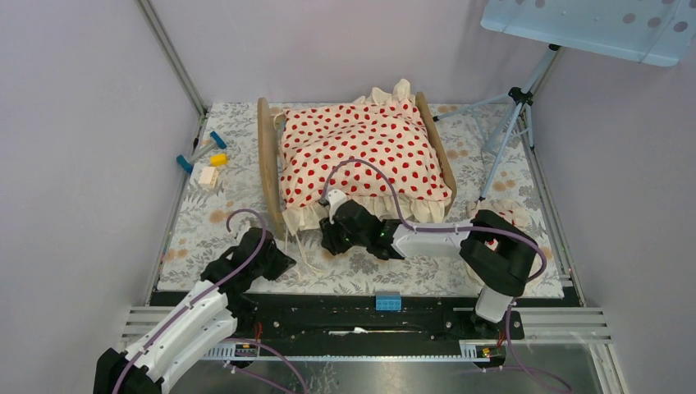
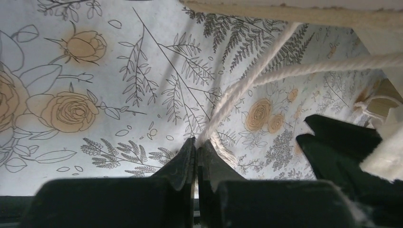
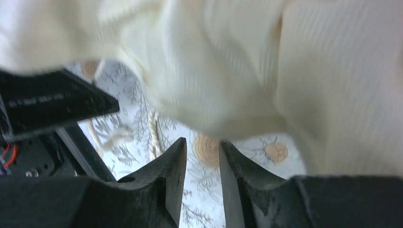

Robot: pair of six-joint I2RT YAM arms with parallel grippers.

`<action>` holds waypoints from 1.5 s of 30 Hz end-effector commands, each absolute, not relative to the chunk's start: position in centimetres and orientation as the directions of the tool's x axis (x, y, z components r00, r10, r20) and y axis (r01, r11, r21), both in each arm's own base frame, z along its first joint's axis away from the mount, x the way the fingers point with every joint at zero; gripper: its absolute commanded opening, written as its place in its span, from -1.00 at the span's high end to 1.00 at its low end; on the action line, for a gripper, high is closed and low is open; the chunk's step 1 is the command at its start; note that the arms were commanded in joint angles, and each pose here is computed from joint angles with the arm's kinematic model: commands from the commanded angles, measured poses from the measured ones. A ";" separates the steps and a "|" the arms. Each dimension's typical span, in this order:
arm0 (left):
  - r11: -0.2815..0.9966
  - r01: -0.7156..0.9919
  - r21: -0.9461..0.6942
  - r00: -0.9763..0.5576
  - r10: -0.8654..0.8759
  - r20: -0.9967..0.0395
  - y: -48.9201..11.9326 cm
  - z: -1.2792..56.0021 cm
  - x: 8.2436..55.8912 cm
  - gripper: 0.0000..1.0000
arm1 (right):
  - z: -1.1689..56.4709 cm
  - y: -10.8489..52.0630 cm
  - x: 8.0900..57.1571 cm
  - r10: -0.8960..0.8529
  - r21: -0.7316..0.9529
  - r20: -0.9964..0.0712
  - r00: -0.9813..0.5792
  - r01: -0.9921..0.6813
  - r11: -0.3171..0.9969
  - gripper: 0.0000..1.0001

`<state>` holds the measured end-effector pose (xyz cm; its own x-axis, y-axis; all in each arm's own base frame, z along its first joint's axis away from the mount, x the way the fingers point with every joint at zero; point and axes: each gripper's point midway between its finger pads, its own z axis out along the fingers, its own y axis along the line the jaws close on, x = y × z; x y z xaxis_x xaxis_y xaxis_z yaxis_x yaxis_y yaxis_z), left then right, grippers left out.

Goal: Set up the pet bed
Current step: Cross the ropes on the bed frame.

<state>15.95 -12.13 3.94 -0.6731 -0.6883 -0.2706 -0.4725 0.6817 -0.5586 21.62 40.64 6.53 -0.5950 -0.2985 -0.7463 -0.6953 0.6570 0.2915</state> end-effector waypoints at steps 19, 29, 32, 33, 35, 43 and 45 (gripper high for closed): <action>0.465 -0.451 -0.762 -0.595 -0.793 -0.132 -15.4 11.1 18.4 1.00 | 12.8 35.6 18.5 -0.058 0.273 -0.886 -0.459 -0.619 0.736 0.16; 0.322 -0.472 -0.821 -0.571 -0.821 0.006 -18.4 11.0 21.0 1.00 | 13.9 29.2 18.1 0.088 0.336 -0.887 -0.454 -0.503 0.796 0.16; 0.323 -0.453 -0.831 -0.571 -0.821 -0.007 -19.0 10.9 21.9 1.00 | 13.5 28.0 17.8 0.101 0.347 -0.882 -0.461 -0.487 0.802 0.14; 0.329 -0.454 -0.828 -0.574 -0.819 -0.011 -19.2 10.5 22.1 1.00 | 13.5 27.8 17.7 0.107 0.351 -0.880 -0.462 -0.483 0.802 0.12; 0.344 -0.455 -0.821 -0.586 -0.810 -0.015 -19.7 9.4 22.4 0.78 | 13.4 27.2 17.5 0.110 0.354 -0.878 -0.465 -0.480 0.802 0.09; 0.422 -0.475 -0.772 -0.630 -0.775 -0.036 -20.3 6.5 22.1 -0.03 | 14.1 25.7 17.1 0.135 0.365 -0.883 -0.450 -0.477 0.799 0.03; 0.426 -0.463 -0.777 -0.630 -0.775 -0.050 -20.1 6.9 22.0 -0.07 | 14.3 25.5 17.0 0.134 0.362 -0.888 -0.439 -0.490 0.793 0.00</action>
